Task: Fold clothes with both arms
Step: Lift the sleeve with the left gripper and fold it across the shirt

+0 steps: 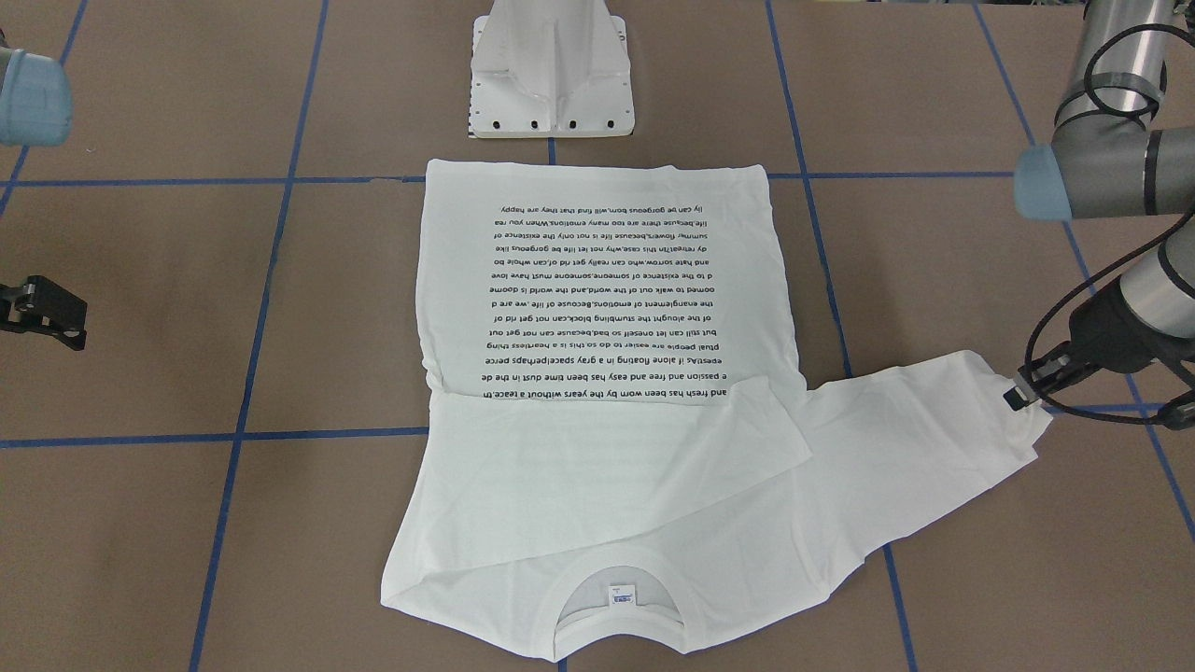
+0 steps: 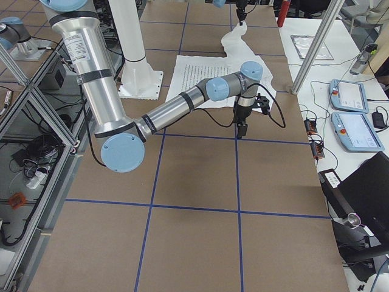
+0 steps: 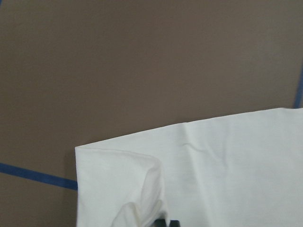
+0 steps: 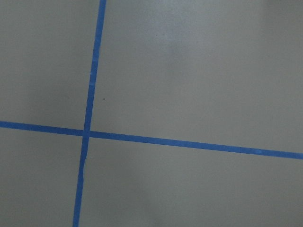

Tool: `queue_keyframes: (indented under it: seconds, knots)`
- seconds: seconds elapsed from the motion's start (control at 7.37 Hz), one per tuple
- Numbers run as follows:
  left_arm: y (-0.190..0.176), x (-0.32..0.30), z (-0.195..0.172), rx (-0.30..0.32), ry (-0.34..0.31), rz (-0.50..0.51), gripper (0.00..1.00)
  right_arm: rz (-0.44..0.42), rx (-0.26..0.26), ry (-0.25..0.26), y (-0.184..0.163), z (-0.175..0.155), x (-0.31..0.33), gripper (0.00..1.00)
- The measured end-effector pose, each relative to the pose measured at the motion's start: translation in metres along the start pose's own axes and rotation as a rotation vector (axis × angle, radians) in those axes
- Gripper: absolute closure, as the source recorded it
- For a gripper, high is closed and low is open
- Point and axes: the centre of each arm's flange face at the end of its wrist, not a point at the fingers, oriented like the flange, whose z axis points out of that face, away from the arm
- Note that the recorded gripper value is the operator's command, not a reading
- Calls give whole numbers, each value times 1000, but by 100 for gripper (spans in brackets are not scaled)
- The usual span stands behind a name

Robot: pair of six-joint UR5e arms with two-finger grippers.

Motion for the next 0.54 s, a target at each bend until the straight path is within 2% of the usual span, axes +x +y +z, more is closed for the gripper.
queue_keyframes:
  seconds: [0.27,0.54]
  knots:
    - [32,121,-33,-63,81,-106,100,10,-13,5,5,8,8,0]
    - [87,242,-52,-144,170,-172,100,16,-23,8,8,12,13,0]
